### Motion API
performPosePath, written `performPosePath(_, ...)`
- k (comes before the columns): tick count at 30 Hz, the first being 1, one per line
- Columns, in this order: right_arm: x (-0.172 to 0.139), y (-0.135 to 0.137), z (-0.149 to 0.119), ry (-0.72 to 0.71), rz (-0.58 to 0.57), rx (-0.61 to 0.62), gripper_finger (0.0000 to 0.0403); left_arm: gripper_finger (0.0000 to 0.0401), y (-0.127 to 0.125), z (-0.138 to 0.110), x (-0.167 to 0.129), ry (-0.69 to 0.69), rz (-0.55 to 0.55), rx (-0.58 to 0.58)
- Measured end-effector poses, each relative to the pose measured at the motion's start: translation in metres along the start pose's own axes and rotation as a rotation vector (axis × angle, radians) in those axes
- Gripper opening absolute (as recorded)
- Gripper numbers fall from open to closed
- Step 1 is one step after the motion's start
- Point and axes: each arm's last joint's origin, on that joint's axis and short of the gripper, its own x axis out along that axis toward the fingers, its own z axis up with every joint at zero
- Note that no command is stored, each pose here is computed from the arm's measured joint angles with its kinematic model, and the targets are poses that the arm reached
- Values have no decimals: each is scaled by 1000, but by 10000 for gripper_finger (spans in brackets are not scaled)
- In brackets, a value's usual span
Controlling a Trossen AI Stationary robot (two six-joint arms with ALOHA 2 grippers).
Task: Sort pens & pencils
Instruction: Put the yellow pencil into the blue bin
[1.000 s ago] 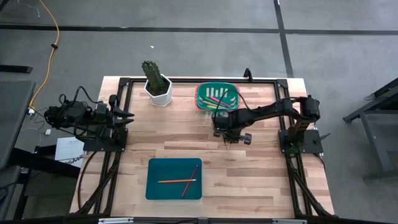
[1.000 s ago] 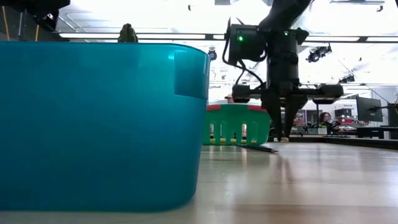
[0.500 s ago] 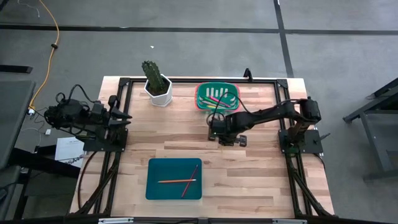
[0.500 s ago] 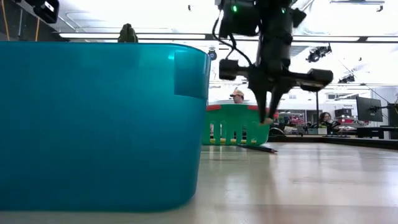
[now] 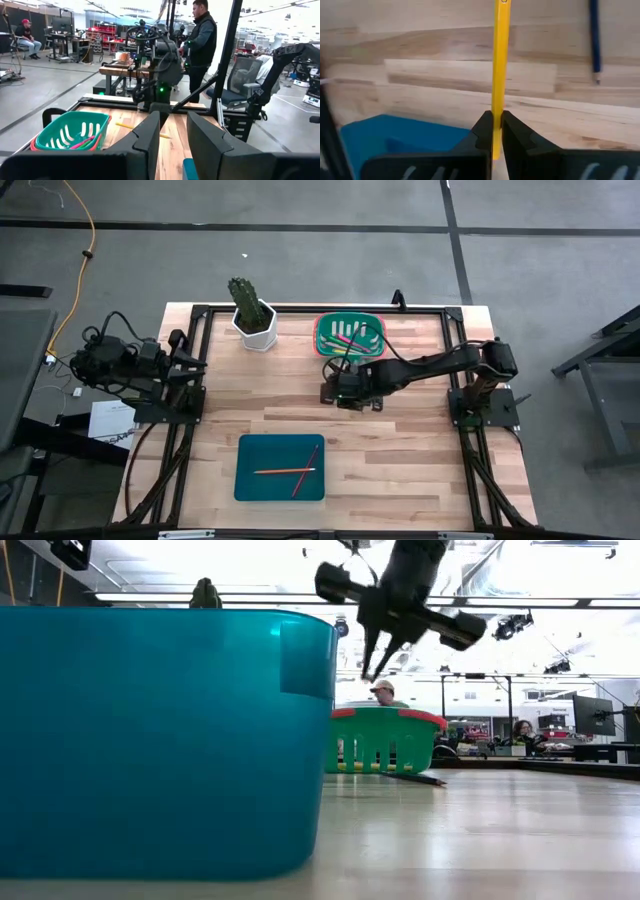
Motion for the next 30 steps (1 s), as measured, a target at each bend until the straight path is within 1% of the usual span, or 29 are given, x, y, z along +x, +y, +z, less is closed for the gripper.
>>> performPosePath(3,-7,7,-2,-25,34,-25,7,85,0,0,0,0,0,-4)
performPosePath(6,-13,15,-4,-52,92,-55,7,85,0,0,0,0,-1,-24)
performPosePath(10,-19,28,-8,-86,210,-112,7,85,0,0,0,-5,0,-28)
performPosePath(14,-22,39,-12,-107,334,-182,7,85,1,2,0,-24,27,-39)
performPosePath(19,-27,49,-17,-127,442,-287,7,85,1,2,5,-14,85,-116)
performPosePath(22,-30,54,-21,-133,503,-343,7,85,-2,1,16,32,90,-194)
performPosePath(25,-34,59,-27,-127,575,-416,7,85,-8,-2,33,125,62,-249)
performPosePath(28,-37,63,-33,-125,640,-480,7,85,-15,-4,54,199,3,-300)
performPosePath(30,-40,65,-38,-122,682,-519,7,85,-20,-2,68,202,-31,-322)
